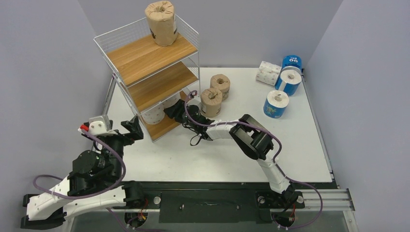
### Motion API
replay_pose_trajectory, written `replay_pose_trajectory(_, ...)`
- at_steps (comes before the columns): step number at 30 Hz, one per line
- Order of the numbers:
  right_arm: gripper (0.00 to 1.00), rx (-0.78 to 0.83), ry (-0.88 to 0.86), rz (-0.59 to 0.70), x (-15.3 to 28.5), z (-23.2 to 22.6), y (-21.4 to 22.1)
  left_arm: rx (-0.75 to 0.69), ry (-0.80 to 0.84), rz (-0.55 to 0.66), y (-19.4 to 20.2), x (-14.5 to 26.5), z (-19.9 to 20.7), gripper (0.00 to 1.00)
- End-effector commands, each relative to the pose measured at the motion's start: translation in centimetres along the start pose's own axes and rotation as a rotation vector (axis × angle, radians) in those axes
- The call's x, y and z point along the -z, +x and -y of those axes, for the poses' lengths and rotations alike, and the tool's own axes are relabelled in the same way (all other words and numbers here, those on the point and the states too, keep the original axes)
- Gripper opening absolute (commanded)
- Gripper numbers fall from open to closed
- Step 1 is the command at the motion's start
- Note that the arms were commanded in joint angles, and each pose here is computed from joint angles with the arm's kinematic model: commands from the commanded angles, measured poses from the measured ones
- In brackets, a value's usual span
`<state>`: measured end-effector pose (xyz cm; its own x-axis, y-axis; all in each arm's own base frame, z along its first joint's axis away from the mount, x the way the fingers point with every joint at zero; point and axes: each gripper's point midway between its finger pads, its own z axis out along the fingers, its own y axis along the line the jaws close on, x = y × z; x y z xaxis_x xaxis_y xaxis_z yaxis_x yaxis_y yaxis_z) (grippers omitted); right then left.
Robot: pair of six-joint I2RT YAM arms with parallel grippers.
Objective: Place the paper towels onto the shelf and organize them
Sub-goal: Place the paper towel on the shelf.
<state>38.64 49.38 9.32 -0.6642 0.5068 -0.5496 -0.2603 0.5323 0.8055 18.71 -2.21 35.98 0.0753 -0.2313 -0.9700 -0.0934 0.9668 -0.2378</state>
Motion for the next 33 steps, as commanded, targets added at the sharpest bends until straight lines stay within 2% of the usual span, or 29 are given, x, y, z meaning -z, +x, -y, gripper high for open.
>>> replay_pose_trajectory(1,0.45,-0.079,-0.122,0.071,-1.8,-3.8,-2.5,-0.029,0.019,0.022,-2.1,-0.3,1.3,0.91)
replay_pose_trajectory(6,0.41,-0.091,-0.11,0.065,-2.7,-4.2,-2.7,-0.027,0.031,0.006,-1.1,-0.2,1.6,0.91)
replay_pose_trajectory(13,0.4,-0.117,-0.049,0.075,-3.5,-2.9,-2.6,-0.029,0.047,-0.009,0.0,-0.2,2.0,0.92)
replay_pose_trajectory(33,0.41,-0.128,-0.118,-0.091,-5.1,-5.2,2.4,-0.03,0.082,-0.039,2.1,-0.2,3.5,0.95)
